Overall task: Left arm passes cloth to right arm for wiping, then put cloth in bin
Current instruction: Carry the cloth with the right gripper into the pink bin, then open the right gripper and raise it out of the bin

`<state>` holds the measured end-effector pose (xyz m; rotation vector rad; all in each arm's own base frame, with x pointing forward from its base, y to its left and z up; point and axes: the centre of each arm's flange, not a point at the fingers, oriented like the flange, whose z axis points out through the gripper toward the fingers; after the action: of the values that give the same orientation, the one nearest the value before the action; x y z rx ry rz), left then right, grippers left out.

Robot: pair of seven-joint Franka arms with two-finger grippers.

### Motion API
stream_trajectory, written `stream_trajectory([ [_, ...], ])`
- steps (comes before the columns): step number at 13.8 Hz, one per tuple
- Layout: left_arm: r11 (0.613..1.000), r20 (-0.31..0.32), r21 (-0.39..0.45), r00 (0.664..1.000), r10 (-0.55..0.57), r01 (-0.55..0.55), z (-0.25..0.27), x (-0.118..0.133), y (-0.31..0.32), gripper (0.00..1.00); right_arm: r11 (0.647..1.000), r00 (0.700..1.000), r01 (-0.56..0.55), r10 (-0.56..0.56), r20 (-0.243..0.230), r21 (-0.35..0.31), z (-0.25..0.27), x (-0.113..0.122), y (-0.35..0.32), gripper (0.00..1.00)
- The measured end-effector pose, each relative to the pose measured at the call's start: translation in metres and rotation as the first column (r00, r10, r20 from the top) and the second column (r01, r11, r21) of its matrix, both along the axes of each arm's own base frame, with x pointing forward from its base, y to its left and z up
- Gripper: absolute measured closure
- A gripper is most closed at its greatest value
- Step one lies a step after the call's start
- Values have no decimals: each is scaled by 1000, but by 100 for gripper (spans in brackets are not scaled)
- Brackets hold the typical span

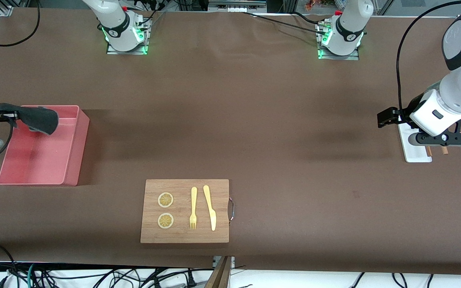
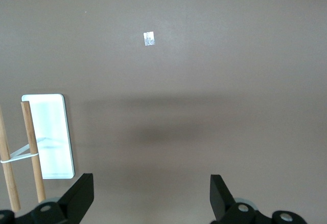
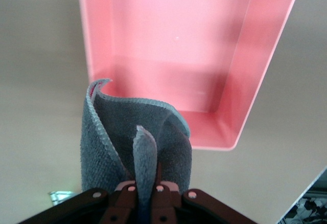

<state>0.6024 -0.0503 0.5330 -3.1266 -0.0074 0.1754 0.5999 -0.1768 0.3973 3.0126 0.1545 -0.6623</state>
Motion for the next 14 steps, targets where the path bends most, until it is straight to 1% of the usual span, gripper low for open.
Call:
stream_trajectory([
  [3,1000,0,0,1000,-1,1,0,0,0,0,1000,1000,-15,15,18,-1,-54,-8,-19,98],
  [5,1000,0,0,1000,-1,1,0,0,-1,0,1000,999,-24,24,35,-6,-77,-9,-20,98],
  [7,1000,0,0,1000,-1,1,0,0,-1,0,999,998,-33,34,55,-12,-93,-6,-20,94],
  [8,1000,-1,0,1000,-1,1,0,0,-1,0,999,997,-37,38,63,-15,-101,-5,-20,87],
  [10,1000,-1,0,1000,-1,1,0,0,-1,0,999,997,-40,41,67,-17,-109,-5,-20,68],
  [11,1000,-2,0,1000,-1,1,-1,0,-1,0,999,996,-41,42,79,-19,-104,-3,-21,59],
  [12,1000,-2,0,1000,-1,1,-1,0,-1,0,999,994,-37,39,102,-19,-94,-1,-20,48],
  [13,1000,-3,0,1000,-1,1,-1,0,-1,0,1000,991,-27,28,134,-11,-77,2,-20,39],
  [14,1000,-4,0,1000,-1,1,-2,0,-1,0,1000,987,-14,13,161,5,-54,2,-17,27],
])
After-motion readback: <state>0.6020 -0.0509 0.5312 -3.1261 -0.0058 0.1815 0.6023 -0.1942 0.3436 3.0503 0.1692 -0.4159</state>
